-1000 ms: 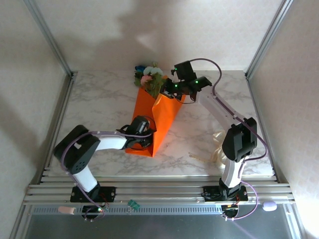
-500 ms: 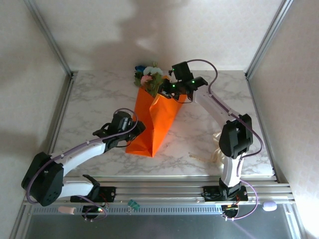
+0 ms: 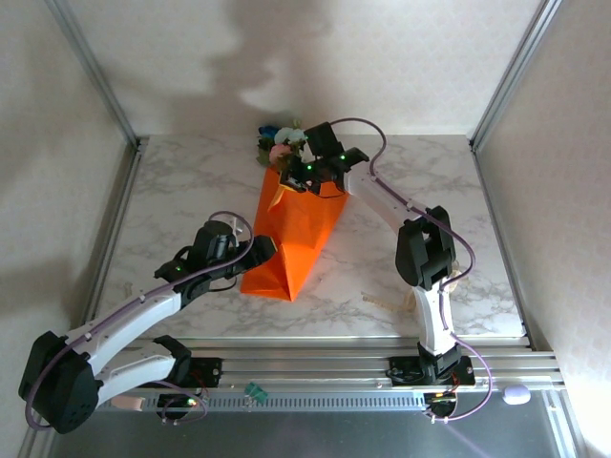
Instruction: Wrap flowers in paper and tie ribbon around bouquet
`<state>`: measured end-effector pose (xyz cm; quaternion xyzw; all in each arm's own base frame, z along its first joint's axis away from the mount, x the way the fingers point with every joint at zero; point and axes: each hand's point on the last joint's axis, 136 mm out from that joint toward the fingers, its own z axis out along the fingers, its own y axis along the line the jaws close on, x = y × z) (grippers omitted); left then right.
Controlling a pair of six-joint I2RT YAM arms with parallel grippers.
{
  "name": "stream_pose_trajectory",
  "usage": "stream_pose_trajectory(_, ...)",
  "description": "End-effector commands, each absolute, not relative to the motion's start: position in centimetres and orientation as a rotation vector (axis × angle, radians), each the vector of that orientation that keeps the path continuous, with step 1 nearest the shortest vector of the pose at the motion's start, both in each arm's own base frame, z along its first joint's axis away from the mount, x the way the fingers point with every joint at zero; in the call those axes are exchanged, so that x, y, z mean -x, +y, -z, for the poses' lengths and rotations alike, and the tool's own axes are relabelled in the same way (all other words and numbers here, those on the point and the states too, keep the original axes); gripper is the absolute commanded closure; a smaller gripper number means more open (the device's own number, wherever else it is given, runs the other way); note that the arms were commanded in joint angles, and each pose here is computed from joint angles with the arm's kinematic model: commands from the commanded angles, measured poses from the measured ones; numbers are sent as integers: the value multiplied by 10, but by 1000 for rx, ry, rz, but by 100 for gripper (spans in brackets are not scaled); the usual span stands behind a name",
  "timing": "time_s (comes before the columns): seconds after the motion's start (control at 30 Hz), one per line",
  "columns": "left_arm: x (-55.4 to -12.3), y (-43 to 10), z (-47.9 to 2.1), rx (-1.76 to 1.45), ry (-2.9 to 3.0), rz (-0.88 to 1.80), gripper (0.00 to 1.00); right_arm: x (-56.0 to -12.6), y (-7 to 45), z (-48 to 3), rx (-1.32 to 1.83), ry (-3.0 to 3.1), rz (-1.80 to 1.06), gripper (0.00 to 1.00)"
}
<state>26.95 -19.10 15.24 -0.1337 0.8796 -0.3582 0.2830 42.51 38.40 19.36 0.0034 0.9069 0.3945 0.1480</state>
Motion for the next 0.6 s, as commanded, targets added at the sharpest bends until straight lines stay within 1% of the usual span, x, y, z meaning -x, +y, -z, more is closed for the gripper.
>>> stream_pose_trajectory(0.0, -278, -191, -183, 311, 2283, 995, 31, -427, 397, -205, 15, 2581, -1186, 100)
stream_pose_trajectory(0.17, -286, -204, -206, 292, 2247, 1077, 29, -430, 401, -203, 10, 2580, -1180, 100)
stream_pose_trajectory(0.3, -286, -197, -221, 315, 2208, 1062, 27, -433, 405, -203, 11, 2577, -1193, 100)
stream_pose_trajectory(0.33, -285, -196, -216, 324, 2226, 1054, 25, -433, 407, -203, 14, 2577, -1199, 100)
stream_pose_trajectory(0.43, -283, -200, -184, 344, 2347, 1025, 26, -433, 410, -199, 20, 2584, -1205, 100)
stream_pose_trajectory(0.57, -286, -199, -158, 326, 2417, 936, 29, -435, 410, -192, 5, 2597, -1189, 100)
